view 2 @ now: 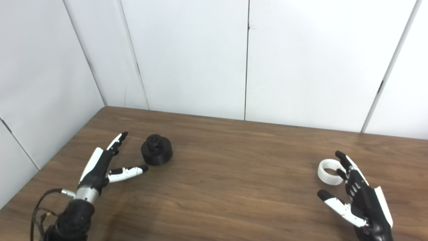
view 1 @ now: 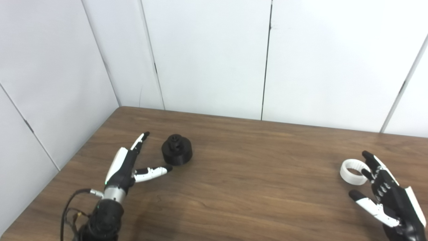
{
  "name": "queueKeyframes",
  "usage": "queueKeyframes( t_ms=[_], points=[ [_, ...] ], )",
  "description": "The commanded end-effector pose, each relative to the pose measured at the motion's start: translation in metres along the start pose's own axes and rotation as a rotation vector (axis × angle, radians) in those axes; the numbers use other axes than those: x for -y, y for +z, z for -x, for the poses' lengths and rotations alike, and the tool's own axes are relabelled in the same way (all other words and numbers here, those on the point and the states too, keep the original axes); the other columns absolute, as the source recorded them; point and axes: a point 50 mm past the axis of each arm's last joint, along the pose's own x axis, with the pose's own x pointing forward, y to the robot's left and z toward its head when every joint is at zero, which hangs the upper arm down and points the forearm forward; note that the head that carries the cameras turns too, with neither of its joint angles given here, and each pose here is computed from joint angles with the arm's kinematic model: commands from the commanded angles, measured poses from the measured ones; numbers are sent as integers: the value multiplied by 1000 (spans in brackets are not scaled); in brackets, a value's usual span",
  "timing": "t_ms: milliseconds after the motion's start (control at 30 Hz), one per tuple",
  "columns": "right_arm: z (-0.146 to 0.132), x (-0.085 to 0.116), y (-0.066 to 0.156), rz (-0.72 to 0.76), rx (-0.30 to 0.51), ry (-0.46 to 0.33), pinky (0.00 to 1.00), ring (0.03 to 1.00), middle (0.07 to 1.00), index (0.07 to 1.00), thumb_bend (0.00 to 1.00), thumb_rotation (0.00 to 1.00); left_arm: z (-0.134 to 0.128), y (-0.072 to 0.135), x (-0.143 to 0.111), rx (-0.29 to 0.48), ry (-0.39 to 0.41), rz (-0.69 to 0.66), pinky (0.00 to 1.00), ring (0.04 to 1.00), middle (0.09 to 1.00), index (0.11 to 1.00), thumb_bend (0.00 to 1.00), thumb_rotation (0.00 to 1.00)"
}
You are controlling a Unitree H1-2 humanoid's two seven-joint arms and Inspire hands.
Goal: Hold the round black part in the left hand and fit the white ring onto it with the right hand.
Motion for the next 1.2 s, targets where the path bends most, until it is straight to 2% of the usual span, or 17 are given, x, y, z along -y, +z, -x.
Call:
queueKeyframes(
  t_ms=[0, 333, 667, 1167],
  points=[
    [12, -2, -14, 5, -25, 15, 929, 976, 954, 900, 876, 463, -19, 18, -19, 78, 34, -73, 923, 981, 995, 963, 859, 313],
    [15, -1, -12, 14, -21, 29, 929, 981, 962, 915, 868, 481, -37, 14, -29, 72, 6, -172, 983, 1000, 972, 938, 878, 312],
    [17, -4, -12, 6, -28, 22, 937, 986, 963, 913, 898, 496, -55, 22, -34, 37, -36, -258, 967, 1000, 977, 912, 871, 333],
    [19, -6, -9, 16, -31, 19, 938, 992, 963, 923, 899, 504, -75, 28, -24, 25, -108, -284, 947, 1000, 975, 890, 896, 356]
  ],
)
